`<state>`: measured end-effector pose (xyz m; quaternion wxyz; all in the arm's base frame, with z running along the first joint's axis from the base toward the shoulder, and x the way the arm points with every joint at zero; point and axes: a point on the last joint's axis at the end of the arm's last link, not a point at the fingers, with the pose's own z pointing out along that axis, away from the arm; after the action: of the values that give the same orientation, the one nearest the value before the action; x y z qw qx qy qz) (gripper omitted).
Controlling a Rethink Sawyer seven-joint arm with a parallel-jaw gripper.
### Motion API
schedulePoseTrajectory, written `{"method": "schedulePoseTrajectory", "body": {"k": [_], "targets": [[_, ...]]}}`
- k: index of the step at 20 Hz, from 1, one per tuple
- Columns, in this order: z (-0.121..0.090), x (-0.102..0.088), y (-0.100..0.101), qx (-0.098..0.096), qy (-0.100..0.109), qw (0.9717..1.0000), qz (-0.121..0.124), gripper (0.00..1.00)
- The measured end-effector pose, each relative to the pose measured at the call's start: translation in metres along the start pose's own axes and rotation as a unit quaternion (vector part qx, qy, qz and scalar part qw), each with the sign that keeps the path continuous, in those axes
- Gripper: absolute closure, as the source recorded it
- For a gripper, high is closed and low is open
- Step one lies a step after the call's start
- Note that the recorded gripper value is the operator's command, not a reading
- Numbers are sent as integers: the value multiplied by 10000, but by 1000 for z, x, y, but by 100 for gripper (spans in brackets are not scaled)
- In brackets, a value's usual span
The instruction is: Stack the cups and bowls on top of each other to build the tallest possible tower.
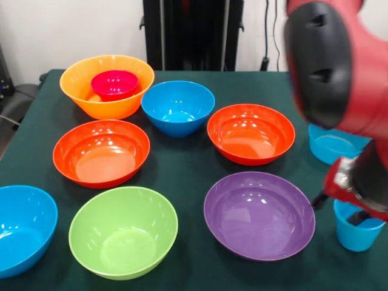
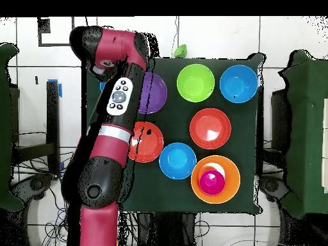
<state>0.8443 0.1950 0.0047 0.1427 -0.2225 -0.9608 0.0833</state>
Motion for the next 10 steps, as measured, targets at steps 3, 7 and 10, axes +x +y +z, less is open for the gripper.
{"method": "schedulePoseTrajectory", "body": {"k": [3,7,10], "targets": [[4,-14,-18,-26,52,9999,114,0],[14,-28,-36,-84,150,9996,224,0],[24,-34,-44,-127,235,9993,274,0]]}}
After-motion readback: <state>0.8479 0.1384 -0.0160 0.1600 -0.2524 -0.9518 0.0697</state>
